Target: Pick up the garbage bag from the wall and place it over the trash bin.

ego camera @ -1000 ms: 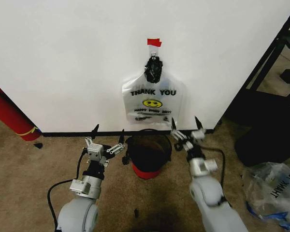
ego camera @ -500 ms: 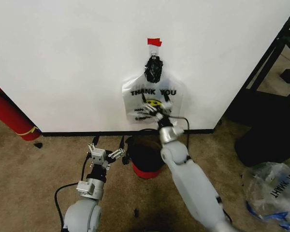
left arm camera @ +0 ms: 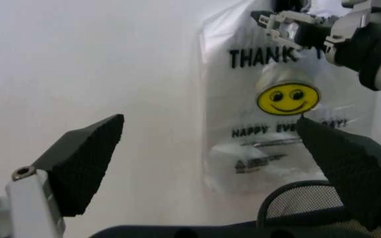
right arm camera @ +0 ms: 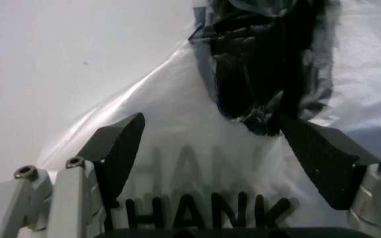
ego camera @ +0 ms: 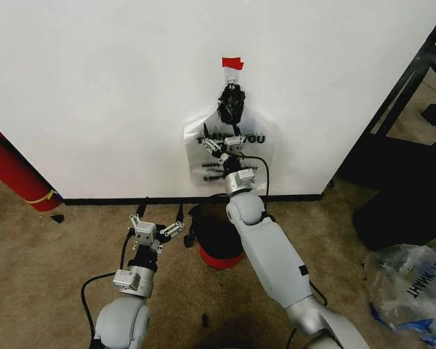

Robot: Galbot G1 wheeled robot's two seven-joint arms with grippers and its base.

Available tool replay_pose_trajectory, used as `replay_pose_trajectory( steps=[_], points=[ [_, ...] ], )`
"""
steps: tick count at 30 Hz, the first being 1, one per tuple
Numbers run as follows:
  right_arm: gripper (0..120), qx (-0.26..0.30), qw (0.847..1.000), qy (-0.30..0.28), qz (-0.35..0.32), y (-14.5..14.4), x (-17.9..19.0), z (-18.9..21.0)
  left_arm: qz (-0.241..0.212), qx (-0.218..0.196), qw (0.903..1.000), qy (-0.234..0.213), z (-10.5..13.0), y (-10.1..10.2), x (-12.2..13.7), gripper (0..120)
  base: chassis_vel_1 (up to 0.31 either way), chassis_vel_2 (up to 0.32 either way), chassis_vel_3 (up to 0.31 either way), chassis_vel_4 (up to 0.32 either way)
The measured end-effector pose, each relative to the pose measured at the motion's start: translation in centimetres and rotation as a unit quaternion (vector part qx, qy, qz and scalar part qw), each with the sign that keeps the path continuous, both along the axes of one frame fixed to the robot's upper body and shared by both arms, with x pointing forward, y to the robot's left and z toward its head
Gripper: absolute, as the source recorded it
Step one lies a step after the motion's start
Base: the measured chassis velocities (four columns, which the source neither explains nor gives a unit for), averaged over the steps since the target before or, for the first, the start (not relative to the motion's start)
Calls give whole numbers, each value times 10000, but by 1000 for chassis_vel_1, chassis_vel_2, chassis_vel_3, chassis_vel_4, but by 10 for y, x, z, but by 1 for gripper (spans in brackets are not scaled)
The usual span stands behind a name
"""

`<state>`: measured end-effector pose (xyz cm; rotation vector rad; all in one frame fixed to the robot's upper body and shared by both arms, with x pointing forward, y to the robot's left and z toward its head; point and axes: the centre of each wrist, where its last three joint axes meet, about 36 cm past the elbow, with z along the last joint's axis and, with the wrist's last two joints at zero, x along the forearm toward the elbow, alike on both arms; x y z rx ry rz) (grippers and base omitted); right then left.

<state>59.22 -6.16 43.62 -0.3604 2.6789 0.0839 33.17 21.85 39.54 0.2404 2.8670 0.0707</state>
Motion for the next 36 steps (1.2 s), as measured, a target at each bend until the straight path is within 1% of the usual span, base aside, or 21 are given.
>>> replay_pose_trajectory(
  steps=[4, 8, 10, 12, 21, 23, 27, 28, 30, 31, 34, 36],
  points=[
    [74, -15, 10000, -1, -86, -4, 3, 2, -2, 9, 10000, 1, -1, 1, 1, 100, 0, 0, 0, 0],
    [75, 17, 10000, -6, -88, -2, 0, 6, -9, 17, 10000, -1, -1, 2, 3, 100, 0, 0, 0, 0],
    [76, 33, 10000, -24, -62, 0, -3, 7, -14, 14, 10000, -6, -1, 2, 4, 100, 0, 0, 0, 0],
    [83, 63, 10000, -55, -20, 1, -7, 9, -22, 12, 10000, -9, -1, 1, 4, 100, 0, 0, 0, 0],
    [85, 93, 9999, -76, 40, 2, -16, 12, -60, 54, 10000, -17, -1, 2, 4, 100, 0, 0, 0, 0],
    [81, 97, 9999, -67, 34, 2, -18, 14, -64, 73, 10000, -18, -1, 3, 4, 100, 0, 0, 0, 0],
    [67, 84, 10000, -37, -20, -1, -14, 13, -63, 98, 9999, -5, -2, 4, 3, 100, 0, 0, 0, 0],
    [67, 84, 10000, -37, -20, -1, -14, 13, -63, 98, 9999, -5, -2, 4, 3, 100, 0, 0, 0, 0],
    [57, 59, 10000, -22, -41, -2, -13, 13, -61, 109, 9999, 3, -3, 4, 3, 100, 0, 0, 0, 0],
    [55, 42, 10000, -13, -51, -2, -13, 13, -58, 112, 9999, 4, -3, 4, 3, 100, 0, 0, 0, 0],
    [54, 3, 10000, 15, -83, -2, -13, 13, -42, 116, 9999, 2, -3, 5, 3, 100, 0, 0, 0, 0],
    [63, -20, 9999, 44, -107, -3, -12, 13, -30, 116, 9999, 4, -3, 6, 3, 100, 0, 0, 0, 0]
  ],
)
